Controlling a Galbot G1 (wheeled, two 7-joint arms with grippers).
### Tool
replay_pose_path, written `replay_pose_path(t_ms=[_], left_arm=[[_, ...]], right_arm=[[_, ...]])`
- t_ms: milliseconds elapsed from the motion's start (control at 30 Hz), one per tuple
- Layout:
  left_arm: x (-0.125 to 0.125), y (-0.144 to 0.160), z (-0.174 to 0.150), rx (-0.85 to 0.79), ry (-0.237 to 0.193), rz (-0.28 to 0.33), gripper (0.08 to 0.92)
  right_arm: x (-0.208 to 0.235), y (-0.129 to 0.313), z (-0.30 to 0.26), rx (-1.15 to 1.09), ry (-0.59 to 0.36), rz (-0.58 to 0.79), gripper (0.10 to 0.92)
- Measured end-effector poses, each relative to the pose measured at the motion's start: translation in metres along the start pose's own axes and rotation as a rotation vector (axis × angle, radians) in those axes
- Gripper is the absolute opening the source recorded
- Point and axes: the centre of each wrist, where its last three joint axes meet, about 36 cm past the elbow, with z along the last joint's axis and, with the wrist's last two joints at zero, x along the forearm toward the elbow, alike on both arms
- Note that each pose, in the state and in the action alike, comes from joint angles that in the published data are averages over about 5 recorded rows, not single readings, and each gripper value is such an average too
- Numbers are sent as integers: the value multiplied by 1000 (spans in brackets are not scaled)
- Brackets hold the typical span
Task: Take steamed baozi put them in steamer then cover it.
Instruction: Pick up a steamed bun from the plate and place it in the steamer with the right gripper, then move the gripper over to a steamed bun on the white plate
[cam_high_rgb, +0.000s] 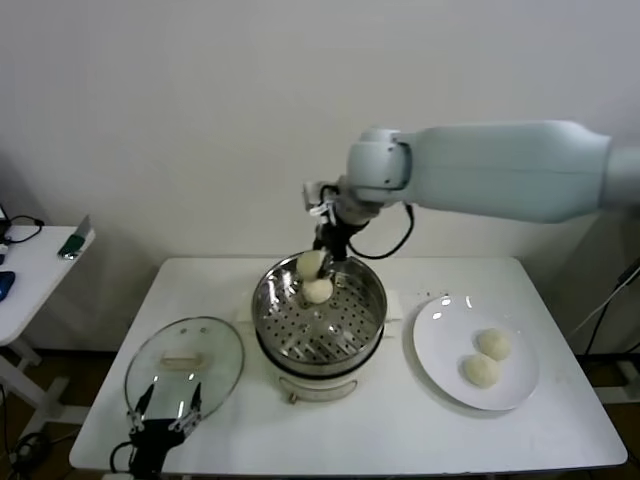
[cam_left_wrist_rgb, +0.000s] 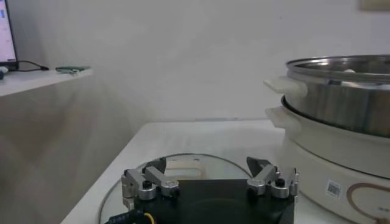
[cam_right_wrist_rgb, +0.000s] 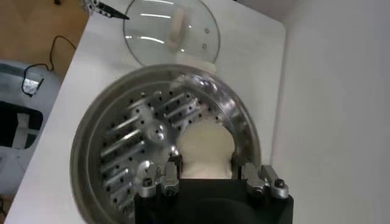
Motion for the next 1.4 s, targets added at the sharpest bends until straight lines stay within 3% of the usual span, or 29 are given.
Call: replay_pose_path(t_ms=[400, 800, 1100, 1400], left_arm=[[-1, 0, 2, 4, 4, -4, 823], [-2, -2, 3, 4, 6, 0, 823], [-2, -4, 0, 3, 6, 6, 823], [-6, -7, -1, -3, 5, 18, 823]], right_arm=[[-78, 13, -22, -3, 32, -13, 559], [-103, 22, -21, -10, 40, -1, 810], [-63, 14, 8, -12, 26, 0, 823], [36, 20, 123, -43, 99, -35, 823]])
